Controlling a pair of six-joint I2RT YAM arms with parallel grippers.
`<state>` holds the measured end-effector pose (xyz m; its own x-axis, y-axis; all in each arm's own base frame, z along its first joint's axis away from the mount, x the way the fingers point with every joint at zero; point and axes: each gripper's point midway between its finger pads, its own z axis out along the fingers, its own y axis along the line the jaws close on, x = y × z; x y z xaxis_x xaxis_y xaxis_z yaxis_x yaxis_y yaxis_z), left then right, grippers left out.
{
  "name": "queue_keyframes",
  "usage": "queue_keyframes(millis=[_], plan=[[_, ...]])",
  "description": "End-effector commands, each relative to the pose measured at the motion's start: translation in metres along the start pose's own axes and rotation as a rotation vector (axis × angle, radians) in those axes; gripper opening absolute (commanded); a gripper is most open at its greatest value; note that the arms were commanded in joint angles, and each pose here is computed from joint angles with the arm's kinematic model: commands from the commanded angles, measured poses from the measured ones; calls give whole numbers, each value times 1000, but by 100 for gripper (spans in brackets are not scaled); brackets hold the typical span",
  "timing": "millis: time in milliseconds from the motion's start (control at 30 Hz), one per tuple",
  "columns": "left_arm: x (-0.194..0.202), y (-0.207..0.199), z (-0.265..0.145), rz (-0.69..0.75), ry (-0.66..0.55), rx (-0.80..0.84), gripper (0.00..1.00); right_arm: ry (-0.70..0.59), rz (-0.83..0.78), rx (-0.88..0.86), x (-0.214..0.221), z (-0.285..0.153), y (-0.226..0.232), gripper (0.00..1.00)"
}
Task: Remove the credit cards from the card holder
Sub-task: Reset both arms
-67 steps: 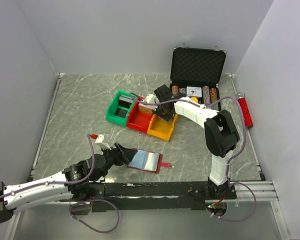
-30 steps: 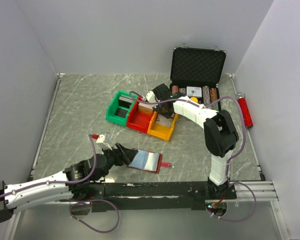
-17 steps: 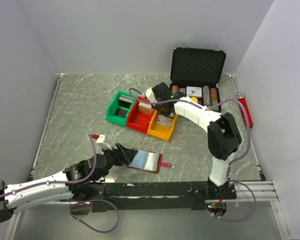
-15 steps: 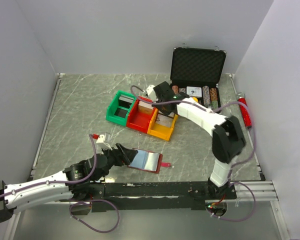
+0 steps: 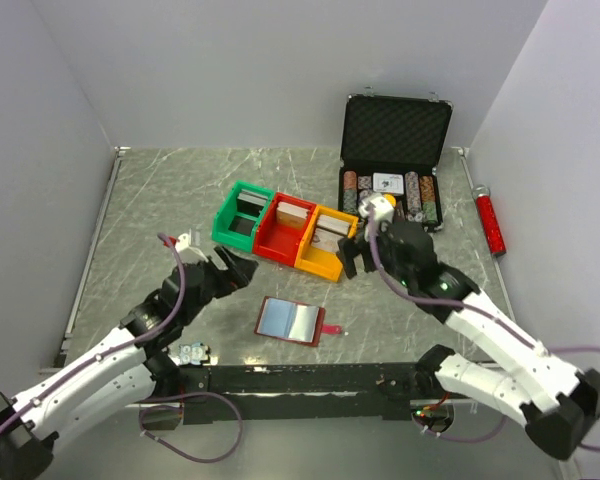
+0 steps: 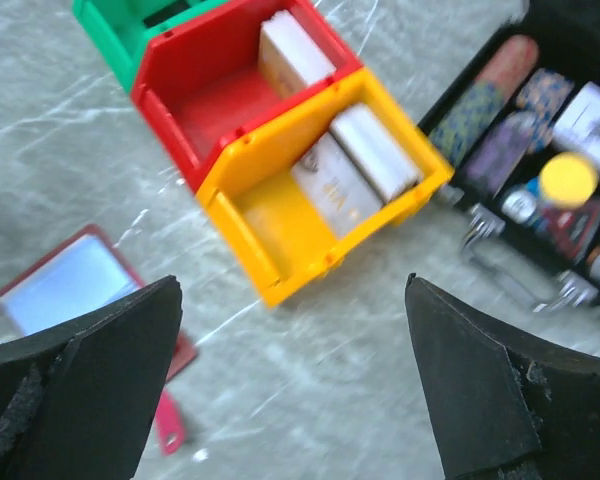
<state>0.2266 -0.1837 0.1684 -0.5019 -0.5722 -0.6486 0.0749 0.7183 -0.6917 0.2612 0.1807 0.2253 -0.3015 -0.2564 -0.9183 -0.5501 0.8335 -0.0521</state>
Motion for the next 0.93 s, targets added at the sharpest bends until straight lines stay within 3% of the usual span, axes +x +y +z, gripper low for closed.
queue_keyframes(millis=[0,367,600,767,900], plan=[[-28,-10,7,-29,5,-23,93,-84,205,-4,1,-21,6,100],[-72,14,23,-189,-128,-221,96,-132,452,148,32,-52,-16,100],[-77,24,21,-137,-101,-341,96,-189,497,115,26,-54,-12,100],[-69,26,22,-95,-69,-324,91,-156,508,93,26,-53,-6,100],[-70,22,18,-95,-83,-287,93,-137,534,75,24,-52,-1,100]])
